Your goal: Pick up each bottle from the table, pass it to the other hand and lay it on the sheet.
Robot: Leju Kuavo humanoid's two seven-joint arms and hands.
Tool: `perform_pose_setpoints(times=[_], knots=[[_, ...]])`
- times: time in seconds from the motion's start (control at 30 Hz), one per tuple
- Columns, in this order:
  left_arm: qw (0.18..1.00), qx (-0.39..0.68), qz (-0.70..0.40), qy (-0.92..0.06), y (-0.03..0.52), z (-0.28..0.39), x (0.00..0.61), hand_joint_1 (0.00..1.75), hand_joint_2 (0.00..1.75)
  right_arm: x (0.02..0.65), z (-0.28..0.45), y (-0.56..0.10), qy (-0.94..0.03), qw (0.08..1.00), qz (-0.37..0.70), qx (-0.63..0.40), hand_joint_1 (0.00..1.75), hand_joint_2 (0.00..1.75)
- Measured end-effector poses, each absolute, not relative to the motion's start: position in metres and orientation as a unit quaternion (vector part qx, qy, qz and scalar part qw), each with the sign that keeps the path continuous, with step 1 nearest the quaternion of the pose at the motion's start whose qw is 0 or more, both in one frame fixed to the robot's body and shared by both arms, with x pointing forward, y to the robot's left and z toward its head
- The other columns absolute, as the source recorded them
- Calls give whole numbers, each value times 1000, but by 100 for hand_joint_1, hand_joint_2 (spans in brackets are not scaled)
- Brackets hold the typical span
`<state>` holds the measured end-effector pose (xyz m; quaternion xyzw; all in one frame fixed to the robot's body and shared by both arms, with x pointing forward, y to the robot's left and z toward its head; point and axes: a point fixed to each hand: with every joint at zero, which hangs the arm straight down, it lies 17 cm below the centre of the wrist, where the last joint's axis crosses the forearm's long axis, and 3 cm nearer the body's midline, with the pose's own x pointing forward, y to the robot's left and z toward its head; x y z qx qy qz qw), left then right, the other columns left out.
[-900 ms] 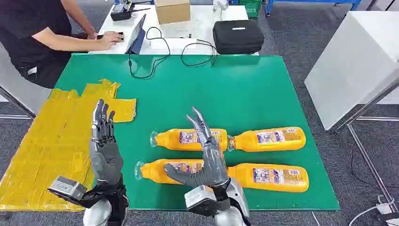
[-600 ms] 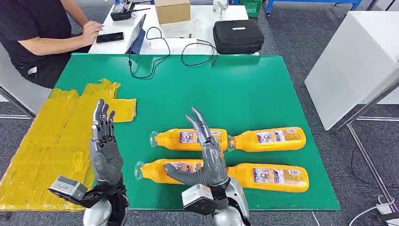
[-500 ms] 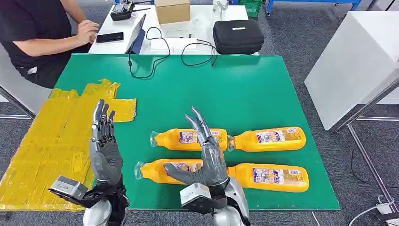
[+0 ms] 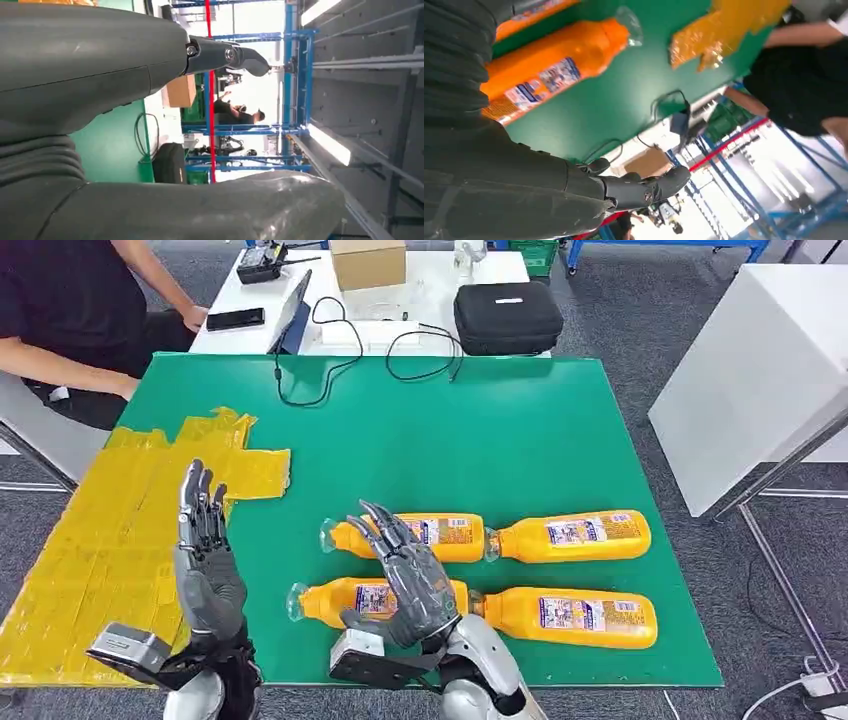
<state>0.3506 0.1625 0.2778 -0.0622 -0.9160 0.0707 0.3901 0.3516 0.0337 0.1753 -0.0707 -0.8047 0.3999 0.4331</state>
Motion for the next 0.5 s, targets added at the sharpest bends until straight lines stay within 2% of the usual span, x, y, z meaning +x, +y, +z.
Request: perform_pose_setpoints(times=[0.5], knots=[[390, -56, 81, -915, 174, 277, 347, 0, 0, 365, 115, 11, -736, 457, 485, -120, 0, 175]])
